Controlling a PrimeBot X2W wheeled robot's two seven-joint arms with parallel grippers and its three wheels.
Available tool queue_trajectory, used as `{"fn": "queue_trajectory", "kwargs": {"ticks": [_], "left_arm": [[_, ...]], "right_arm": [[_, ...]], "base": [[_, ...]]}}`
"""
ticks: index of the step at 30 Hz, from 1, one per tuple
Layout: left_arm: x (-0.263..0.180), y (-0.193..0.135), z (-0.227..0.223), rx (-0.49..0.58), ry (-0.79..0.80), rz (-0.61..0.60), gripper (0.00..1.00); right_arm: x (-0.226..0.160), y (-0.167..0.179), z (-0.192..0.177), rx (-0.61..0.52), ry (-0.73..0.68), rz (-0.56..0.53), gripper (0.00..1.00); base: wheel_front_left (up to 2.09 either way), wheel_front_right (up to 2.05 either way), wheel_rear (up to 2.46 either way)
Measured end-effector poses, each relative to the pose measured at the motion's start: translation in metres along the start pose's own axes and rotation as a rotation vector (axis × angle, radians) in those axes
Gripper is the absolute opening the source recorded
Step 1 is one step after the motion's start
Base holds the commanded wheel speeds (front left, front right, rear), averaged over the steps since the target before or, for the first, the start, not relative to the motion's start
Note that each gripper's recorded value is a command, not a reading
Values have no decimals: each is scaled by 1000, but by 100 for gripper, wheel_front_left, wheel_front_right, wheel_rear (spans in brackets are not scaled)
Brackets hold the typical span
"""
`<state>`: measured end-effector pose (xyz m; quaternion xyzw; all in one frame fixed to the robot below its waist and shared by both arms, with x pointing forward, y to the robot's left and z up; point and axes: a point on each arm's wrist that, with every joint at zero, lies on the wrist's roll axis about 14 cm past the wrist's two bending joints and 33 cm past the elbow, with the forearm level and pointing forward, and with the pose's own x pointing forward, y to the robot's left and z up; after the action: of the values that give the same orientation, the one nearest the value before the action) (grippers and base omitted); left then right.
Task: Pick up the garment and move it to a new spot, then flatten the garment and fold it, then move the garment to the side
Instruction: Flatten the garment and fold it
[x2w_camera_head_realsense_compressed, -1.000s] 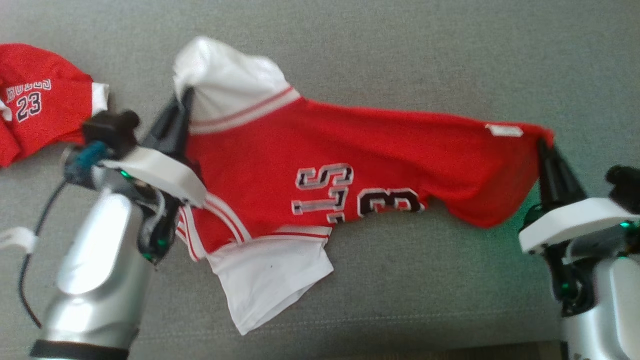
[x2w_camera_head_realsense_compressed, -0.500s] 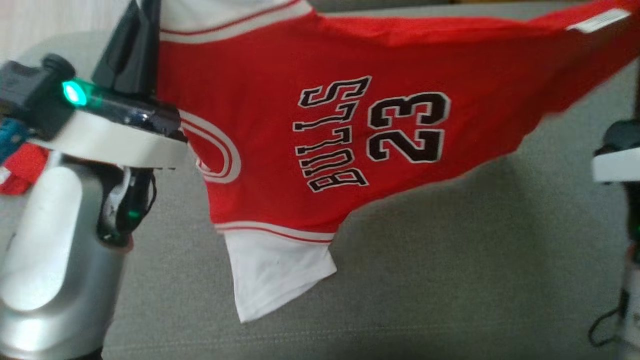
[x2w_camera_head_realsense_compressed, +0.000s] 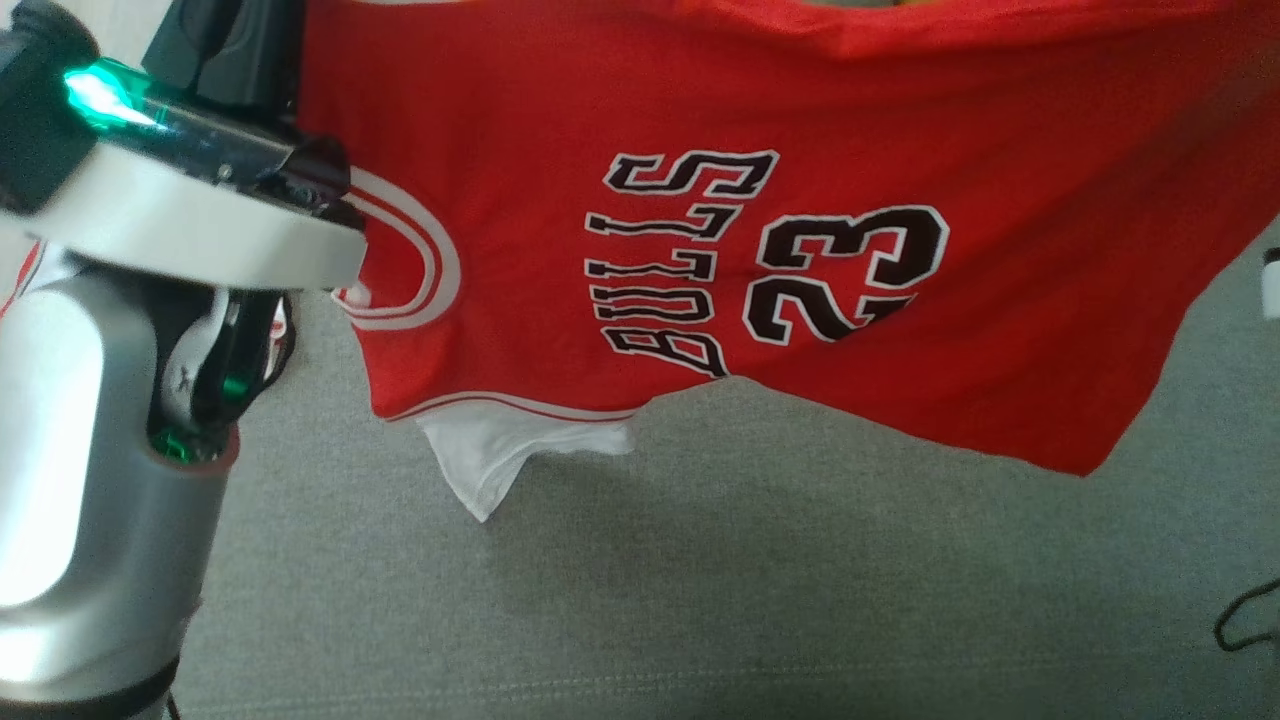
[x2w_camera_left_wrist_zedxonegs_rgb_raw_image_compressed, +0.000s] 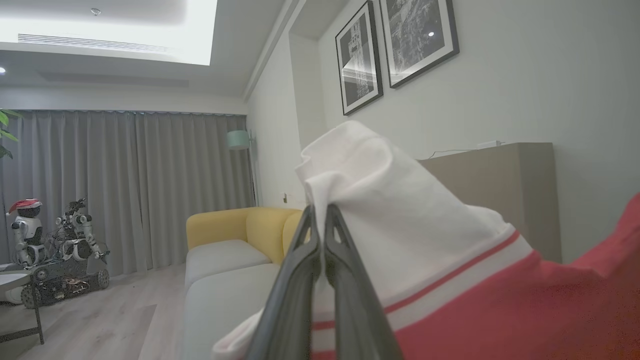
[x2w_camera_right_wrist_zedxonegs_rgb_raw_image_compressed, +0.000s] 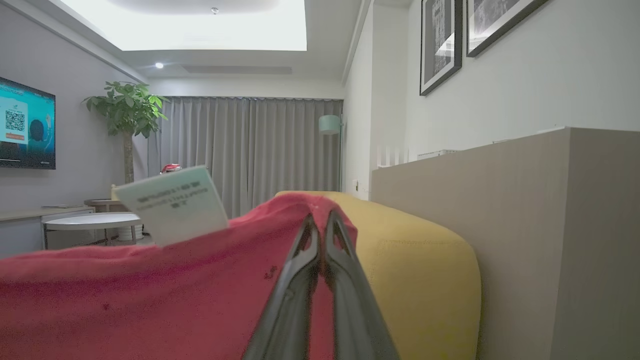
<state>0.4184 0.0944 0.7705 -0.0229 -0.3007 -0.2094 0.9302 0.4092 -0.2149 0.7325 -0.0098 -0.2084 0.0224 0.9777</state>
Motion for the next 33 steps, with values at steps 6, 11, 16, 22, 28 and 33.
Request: {"fn": "queue_trajectory", "kwargs": {"ticks": [6,11,16,22,28,33], "left_arm": [[11,6,-28,-24,63,-7,0],[48,13,-40,-21,46,-28,0],[96,30,-69,-22,36,-21,0],[130,50,-98,7,27,12,0],[156,54,-109,26,31,16,0],[137,54,-185,-34,194,43,0]], "right_arm": [[15,-1,-27,53,66,1,0],[54,3,-37,107,70,22,0],[116,14,-46,149,46,58,0],[162,13,-61,183,8,37,0],[188,19,-90,195,33,26,0],[179,40,-183,189,271,46,0]], "base": [[0,0,0],[0,0,0],[0,0,0],[0,0,0],[0,0,0],[0,0,0]]}}
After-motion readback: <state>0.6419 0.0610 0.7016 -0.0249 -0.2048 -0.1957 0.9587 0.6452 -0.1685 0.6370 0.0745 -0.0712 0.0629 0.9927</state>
